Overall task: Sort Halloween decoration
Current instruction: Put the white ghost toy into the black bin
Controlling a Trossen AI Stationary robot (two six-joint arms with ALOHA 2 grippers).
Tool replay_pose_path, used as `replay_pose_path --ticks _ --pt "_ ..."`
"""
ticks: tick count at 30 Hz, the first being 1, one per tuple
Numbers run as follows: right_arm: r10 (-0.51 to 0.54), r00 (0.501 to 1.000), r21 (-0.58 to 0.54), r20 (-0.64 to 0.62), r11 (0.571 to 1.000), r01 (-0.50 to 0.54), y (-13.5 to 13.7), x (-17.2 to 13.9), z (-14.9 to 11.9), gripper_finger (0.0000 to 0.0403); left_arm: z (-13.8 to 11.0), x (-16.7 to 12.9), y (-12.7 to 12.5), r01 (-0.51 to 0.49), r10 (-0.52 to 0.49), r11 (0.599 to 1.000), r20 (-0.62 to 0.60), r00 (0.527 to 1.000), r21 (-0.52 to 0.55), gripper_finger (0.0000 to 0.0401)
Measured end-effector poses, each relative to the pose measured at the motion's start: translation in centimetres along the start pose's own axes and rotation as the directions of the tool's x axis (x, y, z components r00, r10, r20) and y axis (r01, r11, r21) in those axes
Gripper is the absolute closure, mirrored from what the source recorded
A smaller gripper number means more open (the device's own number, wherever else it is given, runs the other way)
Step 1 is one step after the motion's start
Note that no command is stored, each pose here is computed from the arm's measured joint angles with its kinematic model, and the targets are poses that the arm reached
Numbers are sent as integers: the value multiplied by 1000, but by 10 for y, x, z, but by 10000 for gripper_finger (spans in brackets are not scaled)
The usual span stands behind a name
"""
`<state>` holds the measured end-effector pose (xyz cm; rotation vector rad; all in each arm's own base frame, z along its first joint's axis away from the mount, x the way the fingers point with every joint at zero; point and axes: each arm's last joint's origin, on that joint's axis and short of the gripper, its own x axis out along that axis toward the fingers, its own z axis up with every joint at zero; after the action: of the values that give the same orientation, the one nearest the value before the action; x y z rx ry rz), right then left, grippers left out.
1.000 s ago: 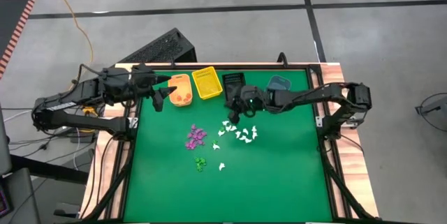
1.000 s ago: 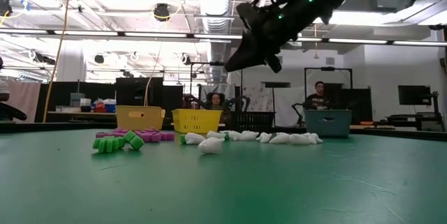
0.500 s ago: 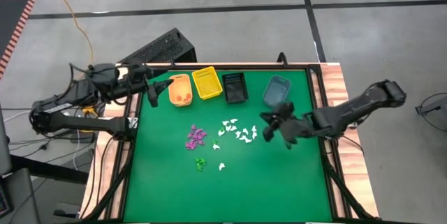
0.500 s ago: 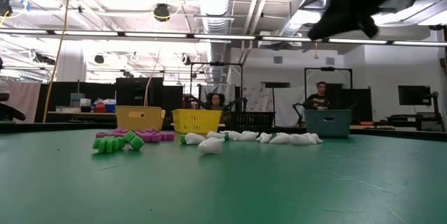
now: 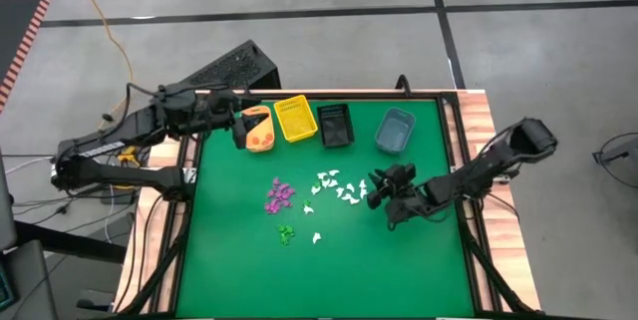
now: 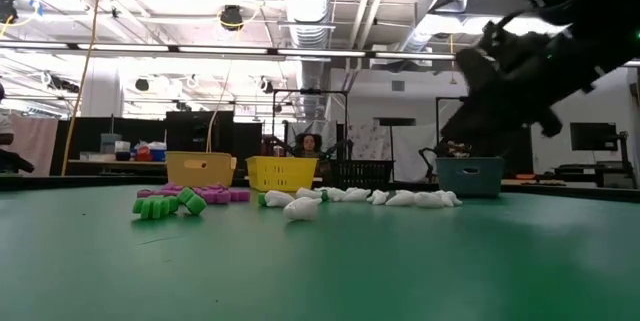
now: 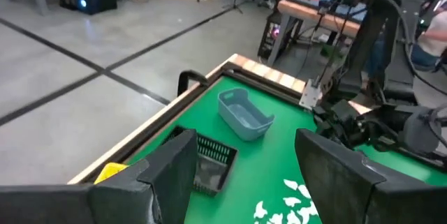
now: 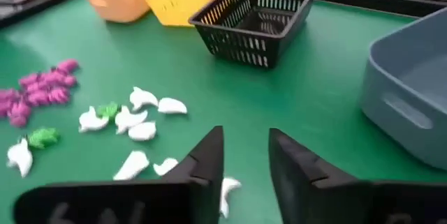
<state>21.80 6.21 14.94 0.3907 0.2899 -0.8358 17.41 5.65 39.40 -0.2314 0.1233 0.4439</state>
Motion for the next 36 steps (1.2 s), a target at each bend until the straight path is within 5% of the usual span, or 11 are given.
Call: replay_pose_path --ticks 9,16,22,36 --pt "52 994 89 -92 995 -44 12 40 -33 157 -3 5 0 -8 8 1000 -21 1000 8 170" --pt "-11 995 139 -100 990 24 6 52 -48 152 -3 6 0 -17 17 1000 -26 1000 15 170" --pt "-33 991 152 -133 987 54 3 53 -54 190 -4 6 1 -19 20 1000 -38 999 24 170" --pt "-26 984 167 -177 984 56 1 52 -56 369 -5 6 1 -19 21 999 -40 999 42 170"
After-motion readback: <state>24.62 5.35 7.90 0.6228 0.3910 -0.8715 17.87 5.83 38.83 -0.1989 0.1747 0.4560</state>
